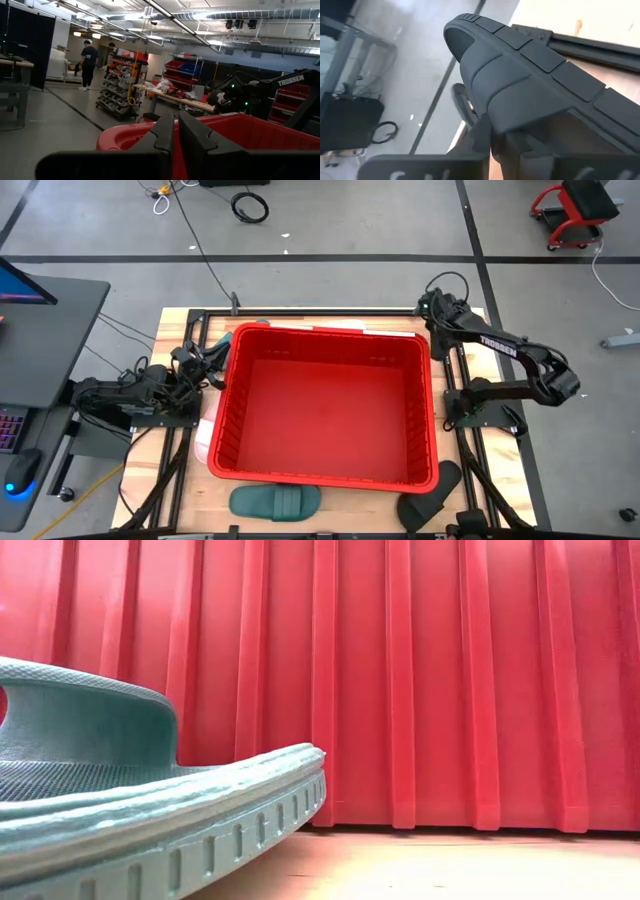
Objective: Pick and place slides into bin
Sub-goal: Put the top black slide into the left side of the container
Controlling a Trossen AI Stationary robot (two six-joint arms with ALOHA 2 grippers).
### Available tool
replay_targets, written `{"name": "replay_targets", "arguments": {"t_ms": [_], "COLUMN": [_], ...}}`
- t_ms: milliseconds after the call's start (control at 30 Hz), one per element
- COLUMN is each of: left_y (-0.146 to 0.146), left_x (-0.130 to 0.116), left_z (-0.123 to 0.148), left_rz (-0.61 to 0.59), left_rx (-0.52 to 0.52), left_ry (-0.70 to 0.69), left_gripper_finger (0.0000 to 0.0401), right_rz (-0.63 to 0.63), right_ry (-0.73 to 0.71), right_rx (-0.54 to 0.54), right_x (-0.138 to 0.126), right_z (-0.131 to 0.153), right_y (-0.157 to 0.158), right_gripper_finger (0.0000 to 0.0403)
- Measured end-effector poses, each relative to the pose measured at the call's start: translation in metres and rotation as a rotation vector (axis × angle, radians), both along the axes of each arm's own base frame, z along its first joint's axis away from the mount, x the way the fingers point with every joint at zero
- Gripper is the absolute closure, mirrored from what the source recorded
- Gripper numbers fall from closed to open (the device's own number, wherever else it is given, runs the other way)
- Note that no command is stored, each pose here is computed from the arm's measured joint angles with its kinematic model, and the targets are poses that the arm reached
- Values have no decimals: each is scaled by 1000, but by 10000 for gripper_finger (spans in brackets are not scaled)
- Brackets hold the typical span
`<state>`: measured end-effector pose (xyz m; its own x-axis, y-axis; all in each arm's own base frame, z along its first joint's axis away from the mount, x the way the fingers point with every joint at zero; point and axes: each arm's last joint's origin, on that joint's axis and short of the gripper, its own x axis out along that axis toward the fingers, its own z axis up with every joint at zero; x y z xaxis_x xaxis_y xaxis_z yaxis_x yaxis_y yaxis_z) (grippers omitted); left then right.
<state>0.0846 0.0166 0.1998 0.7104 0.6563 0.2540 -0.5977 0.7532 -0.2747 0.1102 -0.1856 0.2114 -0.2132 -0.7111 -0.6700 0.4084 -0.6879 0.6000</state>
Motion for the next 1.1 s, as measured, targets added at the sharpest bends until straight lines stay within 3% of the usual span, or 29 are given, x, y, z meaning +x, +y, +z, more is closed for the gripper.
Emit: {"name": "replay_targets", "arguments": {"t_ms": [333, 767, 1100], "left_y": [0, 0, 0], "left_x": [0, 0, 0], "left_z": [0, 0, 0], "left_rz": [0, 0, 0], "left_rx": [0, 1, 1], "left_ry": [0, 1, 1], "left_gripper_finger": [363, 372, 363], "right_rz": [178, 503, 918], "right_ry": [102, 69, 177], "right_rx": [-141, -338, -616], "right_x": [-3, -10, 8], "right_z": [46, 85, 137], "right_y": [33, 87, 109], "right_gripper_finger": [394, 394, 394]}}
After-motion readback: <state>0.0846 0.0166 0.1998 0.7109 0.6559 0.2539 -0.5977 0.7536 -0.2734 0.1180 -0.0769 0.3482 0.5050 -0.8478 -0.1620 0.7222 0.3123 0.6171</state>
